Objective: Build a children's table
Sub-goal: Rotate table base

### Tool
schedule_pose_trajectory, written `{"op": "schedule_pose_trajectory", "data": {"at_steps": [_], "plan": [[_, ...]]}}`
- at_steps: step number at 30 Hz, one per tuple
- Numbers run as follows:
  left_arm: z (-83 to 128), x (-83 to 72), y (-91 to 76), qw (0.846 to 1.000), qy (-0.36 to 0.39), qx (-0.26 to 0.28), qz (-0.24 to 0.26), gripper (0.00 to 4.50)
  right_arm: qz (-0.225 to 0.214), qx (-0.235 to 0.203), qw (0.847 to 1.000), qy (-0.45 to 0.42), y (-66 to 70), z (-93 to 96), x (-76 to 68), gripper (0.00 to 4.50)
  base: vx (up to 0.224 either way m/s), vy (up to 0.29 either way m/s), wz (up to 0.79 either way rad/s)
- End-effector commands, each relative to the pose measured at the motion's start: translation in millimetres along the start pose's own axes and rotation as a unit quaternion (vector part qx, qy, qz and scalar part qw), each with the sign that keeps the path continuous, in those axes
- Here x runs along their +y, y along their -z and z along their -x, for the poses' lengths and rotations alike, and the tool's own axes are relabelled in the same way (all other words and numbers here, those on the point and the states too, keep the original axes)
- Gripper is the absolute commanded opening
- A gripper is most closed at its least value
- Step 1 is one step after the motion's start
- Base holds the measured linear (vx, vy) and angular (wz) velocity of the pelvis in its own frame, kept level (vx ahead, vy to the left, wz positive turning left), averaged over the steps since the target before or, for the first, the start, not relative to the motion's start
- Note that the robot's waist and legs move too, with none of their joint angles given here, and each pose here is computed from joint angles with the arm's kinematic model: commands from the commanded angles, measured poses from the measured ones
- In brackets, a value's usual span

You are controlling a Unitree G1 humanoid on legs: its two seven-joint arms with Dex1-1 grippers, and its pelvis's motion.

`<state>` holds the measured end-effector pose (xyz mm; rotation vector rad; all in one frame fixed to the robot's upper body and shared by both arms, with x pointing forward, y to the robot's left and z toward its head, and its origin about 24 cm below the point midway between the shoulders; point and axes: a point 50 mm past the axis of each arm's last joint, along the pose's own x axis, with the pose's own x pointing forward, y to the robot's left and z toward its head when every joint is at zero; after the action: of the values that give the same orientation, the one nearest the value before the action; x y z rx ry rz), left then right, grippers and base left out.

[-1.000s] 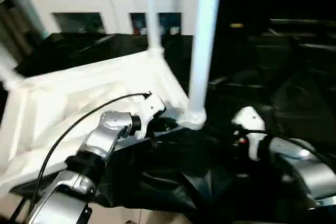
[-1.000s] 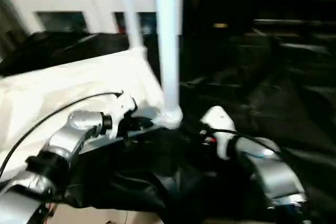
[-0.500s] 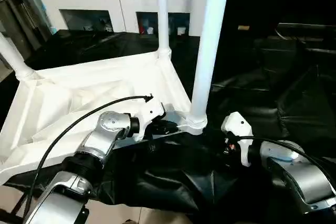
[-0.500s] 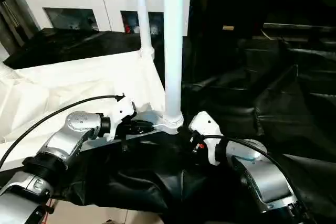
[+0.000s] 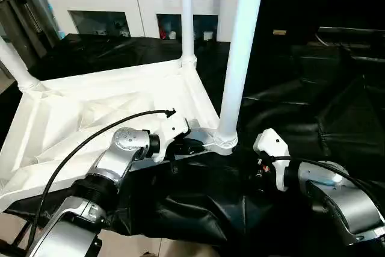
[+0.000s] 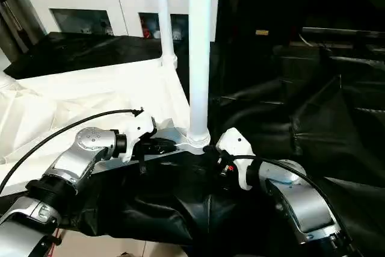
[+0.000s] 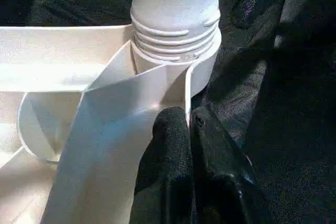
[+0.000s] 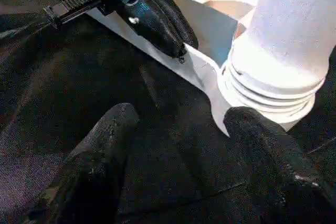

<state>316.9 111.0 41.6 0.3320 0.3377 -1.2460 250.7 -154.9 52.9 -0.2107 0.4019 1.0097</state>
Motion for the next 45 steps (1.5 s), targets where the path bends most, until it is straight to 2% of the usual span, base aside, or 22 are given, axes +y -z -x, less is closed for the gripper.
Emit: {"op": "schedule_pose_trajectory", "data": {"at_steps": [1,45], "plan": [[0.9,-3.9,12.1,0.999,0.015,0.028,0.012,0.12,0.004,-0.003,1.0,-0.006,-3.7,-0.3,2.0,3.12,0.0,0.0,0.0],[0.9,-3.9,12.1,0.999,0.015,0.028,0.012,0.12,0.004,-0.003,1.0,-0.006,-3.7,-0.3,2.0,3.12,0.0,0.0,0.0]]}}
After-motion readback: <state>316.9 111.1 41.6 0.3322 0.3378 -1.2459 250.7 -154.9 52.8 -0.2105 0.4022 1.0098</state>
